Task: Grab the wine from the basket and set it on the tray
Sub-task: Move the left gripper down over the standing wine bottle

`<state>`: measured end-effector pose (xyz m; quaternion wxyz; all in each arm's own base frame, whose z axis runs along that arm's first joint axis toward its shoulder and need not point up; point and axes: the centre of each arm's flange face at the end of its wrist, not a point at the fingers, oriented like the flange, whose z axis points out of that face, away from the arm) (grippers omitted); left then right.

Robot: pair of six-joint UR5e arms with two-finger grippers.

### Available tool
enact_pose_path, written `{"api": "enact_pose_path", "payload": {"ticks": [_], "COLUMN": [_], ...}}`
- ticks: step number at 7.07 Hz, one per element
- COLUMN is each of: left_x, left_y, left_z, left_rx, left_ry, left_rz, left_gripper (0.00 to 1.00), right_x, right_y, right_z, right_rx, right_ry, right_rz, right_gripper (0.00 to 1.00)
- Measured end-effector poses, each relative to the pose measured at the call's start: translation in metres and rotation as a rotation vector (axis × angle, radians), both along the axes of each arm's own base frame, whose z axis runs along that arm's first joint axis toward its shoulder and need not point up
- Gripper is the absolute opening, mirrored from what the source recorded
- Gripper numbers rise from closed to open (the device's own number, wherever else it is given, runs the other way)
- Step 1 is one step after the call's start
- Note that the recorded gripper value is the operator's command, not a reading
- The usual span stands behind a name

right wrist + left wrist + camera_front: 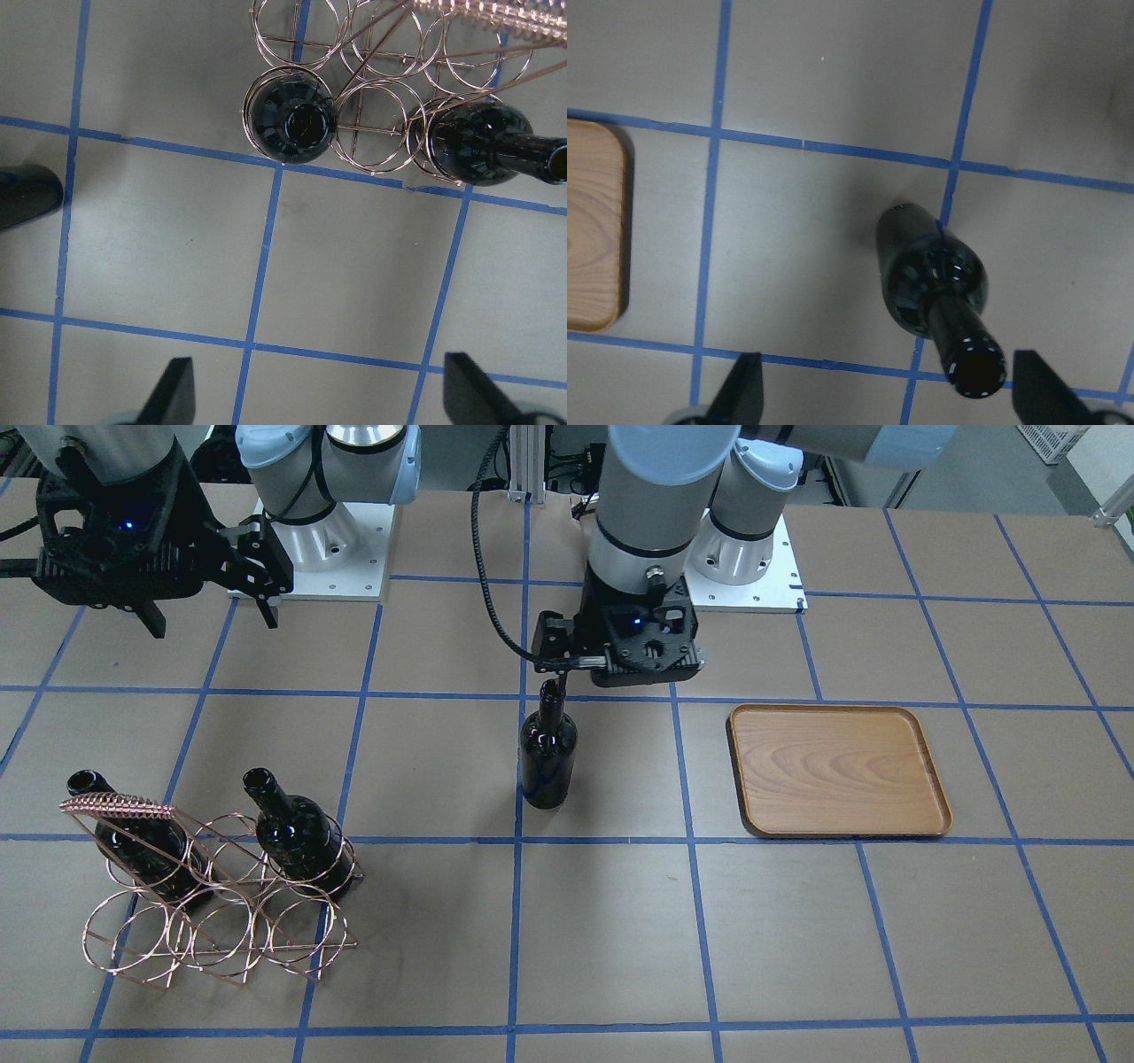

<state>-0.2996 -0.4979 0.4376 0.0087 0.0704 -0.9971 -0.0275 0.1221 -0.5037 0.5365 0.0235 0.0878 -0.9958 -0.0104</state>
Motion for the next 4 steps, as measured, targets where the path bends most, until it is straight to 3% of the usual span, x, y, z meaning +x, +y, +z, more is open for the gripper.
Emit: {"api": "enact_pose_path", "payload": {"ticks": [1,2,4], "left_x": [-0.022,-0.032,-0.039], "left_y": [0.0,-0.002,-0.001], "left_z": [-0.019,-0.034,-0.047], "left_rx": [0.014,0.029,0.047], "left_ry": [-0.007,-0.014,-0.018], "left_rz": [-0.021,-0.044,-0.089], "left_gripper": [0.98,0.74,0.51], "right_x": [0.001,0.001,-0.001], "right_y": [0.001,0.002,0.005], "right_z": [0.0,0.0,0.004], "right_rx": [0.001,0.001,-0.003], "right_ry": [-0.002,0.0,0.014], "right_rz": [0.0,0.001,0.002], "right_gripper": [1.0,1.0,1.0]}}
